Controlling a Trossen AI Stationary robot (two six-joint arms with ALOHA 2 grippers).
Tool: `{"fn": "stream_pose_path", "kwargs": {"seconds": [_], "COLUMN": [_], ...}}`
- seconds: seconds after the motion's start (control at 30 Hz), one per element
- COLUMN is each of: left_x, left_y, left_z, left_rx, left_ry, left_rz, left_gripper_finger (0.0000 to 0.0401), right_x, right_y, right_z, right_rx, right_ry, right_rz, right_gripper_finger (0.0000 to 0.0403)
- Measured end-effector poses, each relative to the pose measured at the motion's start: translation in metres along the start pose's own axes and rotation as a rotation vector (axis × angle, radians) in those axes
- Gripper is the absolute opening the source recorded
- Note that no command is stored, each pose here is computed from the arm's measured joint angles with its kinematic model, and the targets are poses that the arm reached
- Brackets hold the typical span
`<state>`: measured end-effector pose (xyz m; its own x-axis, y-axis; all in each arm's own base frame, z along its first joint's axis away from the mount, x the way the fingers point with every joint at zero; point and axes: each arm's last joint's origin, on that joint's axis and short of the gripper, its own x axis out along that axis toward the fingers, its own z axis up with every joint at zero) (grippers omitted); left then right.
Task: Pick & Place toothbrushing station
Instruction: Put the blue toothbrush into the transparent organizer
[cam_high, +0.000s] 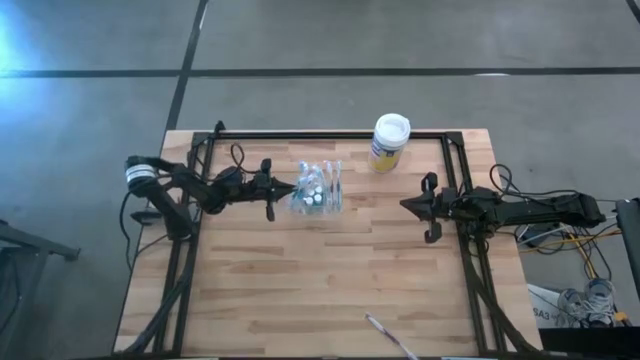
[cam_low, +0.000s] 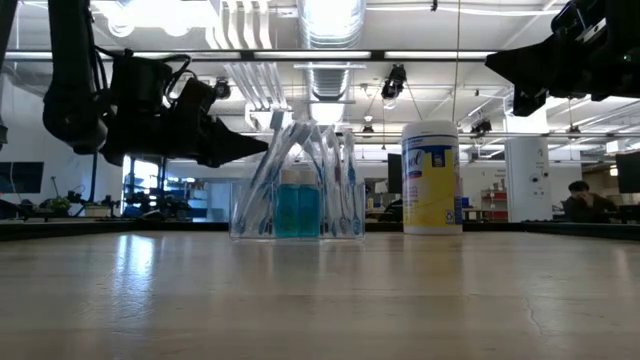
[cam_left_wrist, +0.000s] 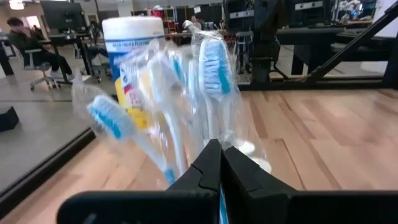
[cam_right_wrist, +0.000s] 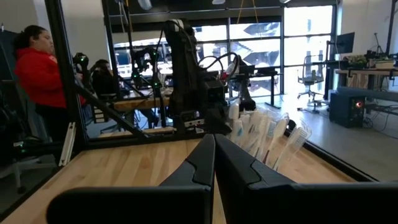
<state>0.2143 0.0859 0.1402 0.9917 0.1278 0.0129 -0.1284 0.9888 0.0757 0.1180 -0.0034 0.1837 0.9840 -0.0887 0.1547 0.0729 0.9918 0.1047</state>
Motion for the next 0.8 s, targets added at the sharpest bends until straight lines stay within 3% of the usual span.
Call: {"fn": "stream_pose_path", "kwargs": {"seconds": [0.5, 0.8], "left_x": [-0.008, -0.007], "left_y": [0.0, -0.001], "left_z": [-0.011, -0.006], "left_rx": [-0.026, -0.057], "left_ry": [0.092, 0.044], "left_rz": [0.079, 0.076], "left_gripper_finger": [0.0004, 0.0014], "right_x": [0.0, 0.0], "right_y": [0.0, 0.0], "right_z": [0.0, 0.0], "right_rx": [0.0, 0.0], "right_ry": [-0.001, -0.001], "right_rz": [0.0, 0.0], "right_gripper_finger": [0.0008, 0.0008]}}
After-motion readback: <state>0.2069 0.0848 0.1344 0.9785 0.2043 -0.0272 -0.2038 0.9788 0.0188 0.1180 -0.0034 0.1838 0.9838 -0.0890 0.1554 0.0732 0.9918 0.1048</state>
